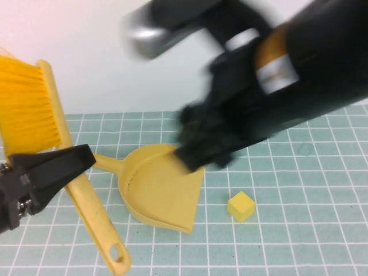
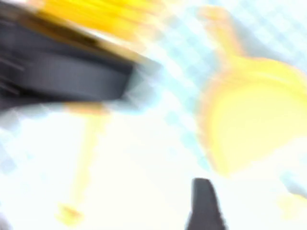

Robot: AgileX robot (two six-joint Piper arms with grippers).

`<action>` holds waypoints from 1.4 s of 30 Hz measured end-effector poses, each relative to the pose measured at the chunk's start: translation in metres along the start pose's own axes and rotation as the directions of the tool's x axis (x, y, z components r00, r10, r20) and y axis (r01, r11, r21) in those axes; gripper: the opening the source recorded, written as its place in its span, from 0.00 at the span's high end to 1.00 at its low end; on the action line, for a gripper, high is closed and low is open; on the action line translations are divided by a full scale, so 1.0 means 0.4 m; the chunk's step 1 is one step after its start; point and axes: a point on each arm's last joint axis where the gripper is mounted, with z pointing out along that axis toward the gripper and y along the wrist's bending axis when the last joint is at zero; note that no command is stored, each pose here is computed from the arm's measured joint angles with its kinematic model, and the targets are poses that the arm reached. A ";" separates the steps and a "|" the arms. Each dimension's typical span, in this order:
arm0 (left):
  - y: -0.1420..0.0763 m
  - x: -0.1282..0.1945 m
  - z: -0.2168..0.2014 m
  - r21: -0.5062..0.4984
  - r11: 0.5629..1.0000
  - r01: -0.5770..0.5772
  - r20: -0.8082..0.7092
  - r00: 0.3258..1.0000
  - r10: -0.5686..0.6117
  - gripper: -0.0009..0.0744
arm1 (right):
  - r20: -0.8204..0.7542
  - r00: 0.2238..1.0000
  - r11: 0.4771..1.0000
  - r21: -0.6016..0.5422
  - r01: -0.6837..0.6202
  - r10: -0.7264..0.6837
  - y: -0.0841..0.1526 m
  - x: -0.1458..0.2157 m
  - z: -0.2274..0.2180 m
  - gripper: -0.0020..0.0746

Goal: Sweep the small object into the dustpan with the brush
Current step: Hand over the broom

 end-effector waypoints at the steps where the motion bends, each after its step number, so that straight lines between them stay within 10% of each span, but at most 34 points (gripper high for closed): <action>1: 0.002 -0.003 -0.004 -0.002 1.000 0.002 0.005 1.000 -0.002 0.99 | -0.018 1.000 0.999 0.035 -0.002 0.002 -0.024 0.010 -0.023 0.42; 10: -0.018 -0.004 -0.027 0.124 0.992 0.037 -0.030 0.999 -0.033 0.99 | -0.188 0.979 0.992 0.109 -0.058 0.078 -0.124 0.157 -0.016 0.46; 19: -0.045 0.003 -0.033 0.236 0.964 0.121 -0.087 0.991 -0.103 0.99 | -0.184 0.969 0.904 -0.365 -0.222 0.164 -0.021 0.298 0.045 0.46; 30: -0.044 0.004 -0.032 0.222 0.948 0.229 -0.116 0.971 -0.208 0.99 | -0.098 0.970 0.666 -0.712 -0.224 0.221 0.052 0.275 -0.003 0.46; 42: -0.073 0.045 -0.014 0.263 0.933 0.247 -0.259 0.949 -0.179 0.99 | -0.061 0.924 0.648 -0.695 -0.310 0.377 -0.003 0.239 0.036 0.46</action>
